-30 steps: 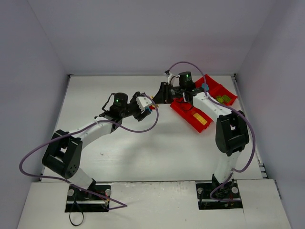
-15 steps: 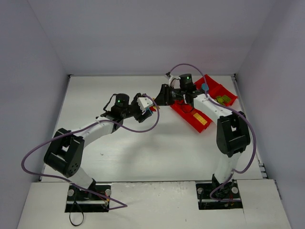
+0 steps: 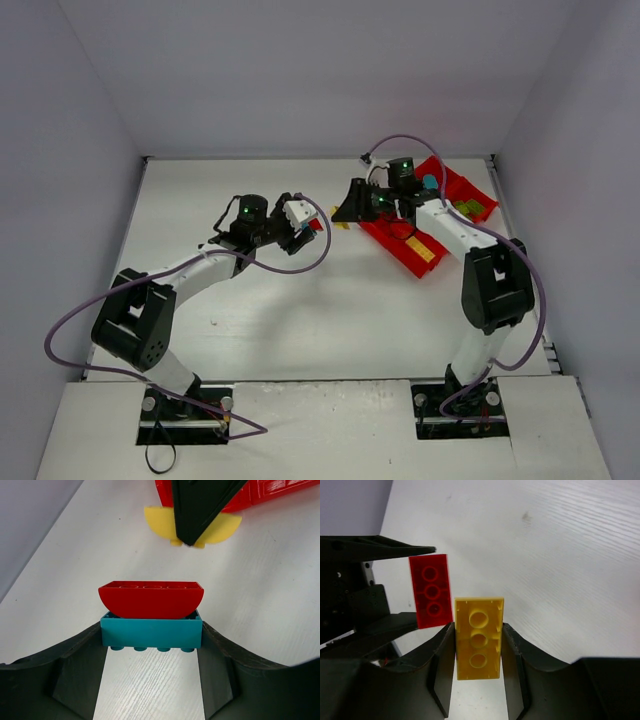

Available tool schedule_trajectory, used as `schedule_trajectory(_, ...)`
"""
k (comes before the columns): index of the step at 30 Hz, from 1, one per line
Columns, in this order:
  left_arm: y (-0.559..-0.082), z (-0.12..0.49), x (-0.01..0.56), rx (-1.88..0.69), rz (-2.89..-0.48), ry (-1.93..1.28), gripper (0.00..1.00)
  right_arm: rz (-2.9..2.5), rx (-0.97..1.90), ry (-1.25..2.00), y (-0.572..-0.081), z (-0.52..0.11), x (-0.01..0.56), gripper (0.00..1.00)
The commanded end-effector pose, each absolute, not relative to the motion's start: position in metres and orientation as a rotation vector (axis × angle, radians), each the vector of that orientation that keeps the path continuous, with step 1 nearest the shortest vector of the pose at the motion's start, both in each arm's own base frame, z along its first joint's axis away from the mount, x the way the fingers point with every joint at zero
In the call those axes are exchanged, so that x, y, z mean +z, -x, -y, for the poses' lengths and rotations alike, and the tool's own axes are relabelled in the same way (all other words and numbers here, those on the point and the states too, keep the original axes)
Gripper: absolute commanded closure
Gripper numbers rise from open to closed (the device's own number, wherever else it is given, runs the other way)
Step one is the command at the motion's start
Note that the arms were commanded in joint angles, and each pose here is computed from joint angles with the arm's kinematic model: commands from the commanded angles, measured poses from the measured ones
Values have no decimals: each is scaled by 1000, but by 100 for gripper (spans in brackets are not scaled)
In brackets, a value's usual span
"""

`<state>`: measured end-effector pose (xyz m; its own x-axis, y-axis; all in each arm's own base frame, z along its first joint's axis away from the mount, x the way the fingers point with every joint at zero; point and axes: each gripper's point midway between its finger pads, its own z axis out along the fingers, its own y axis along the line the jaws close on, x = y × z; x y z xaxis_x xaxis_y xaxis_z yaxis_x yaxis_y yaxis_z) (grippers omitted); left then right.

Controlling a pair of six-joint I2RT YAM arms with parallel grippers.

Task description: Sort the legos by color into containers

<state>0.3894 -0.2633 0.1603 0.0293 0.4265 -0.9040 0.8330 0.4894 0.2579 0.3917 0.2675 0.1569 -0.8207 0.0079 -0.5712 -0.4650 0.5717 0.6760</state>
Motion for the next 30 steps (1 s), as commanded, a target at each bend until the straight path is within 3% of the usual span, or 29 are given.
schedule_trajectory(1,-399,267,203,-420,-1473,-1071,80,-2202,984,271,-409,-226,189,100)
schedule_trajectory(10,-401,269,212,-418,-1442,-1067,81,-2287,349,-198,-402,-80,161,98)
schedule_trajectory(14,-402,272,215,-431,-1429,-1073,80,-2289,229,-320,-399,-44,155,86)
schedule_trajectory(24,-398,278,223,-443,-1409,-1085,81,-2367,169,-423,-406,-25,121,57)
schedule_trajectory(30,-392,284,221,-467,-1398,-1119,80,-2376,213,-405,-409,-31,120,32)
